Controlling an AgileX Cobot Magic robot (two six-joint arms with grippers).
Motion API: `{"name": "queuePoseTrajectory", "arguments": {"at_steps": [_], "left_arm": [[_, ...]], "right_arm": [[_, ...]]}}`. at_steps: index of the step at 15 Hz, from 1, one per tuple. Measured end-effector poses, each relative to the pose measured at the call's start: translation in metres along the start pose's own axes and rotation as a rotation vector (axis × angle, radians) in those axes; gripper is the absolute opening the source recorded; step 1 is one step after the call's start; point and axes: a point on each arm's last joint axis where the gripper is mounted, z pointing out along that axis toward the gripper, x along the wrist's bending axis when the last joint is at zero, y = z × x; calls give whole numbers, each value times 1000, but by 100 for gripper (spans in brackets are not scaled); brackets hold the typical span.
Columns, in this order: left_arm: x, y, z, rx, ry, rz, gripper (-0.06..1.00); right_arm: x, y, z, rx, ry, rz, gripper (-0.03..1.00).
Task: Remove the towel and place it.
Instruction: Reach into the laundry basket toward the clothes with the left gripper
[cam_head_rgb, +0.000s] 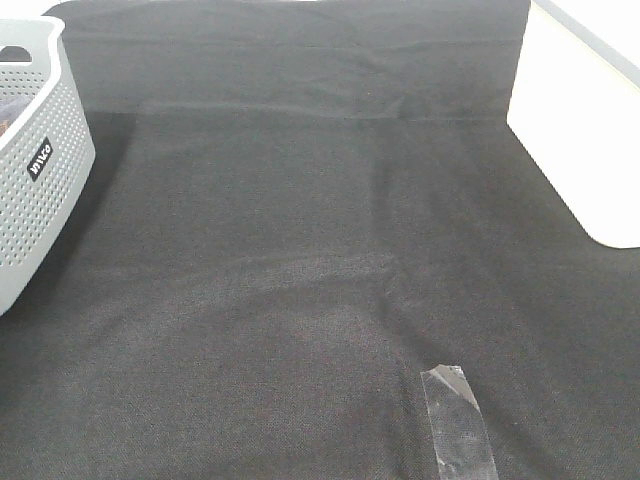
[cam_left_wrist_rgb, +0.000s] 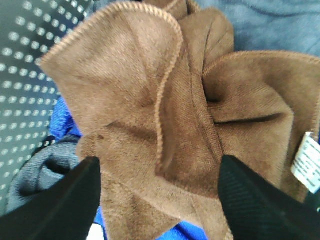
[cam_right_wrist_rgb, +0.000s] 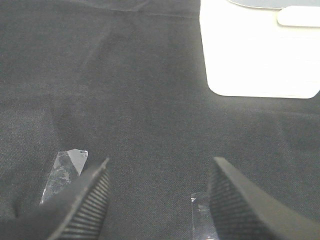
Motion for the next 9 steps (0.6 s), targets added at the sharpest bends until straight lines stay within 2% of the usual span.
{"name": "queuePoseTrajectory", "arguments": {"at_steps": [5, 9], "left_arm": [[-2, 4, 8, -38, 0, 19, 54], [-4, 6, 12, -62, -10, 18, 54]], "right_arm": [[0, 0, 0, 0, 0, 0, 53], [0, 0, 0, 0, 0, 0, 53]]}}
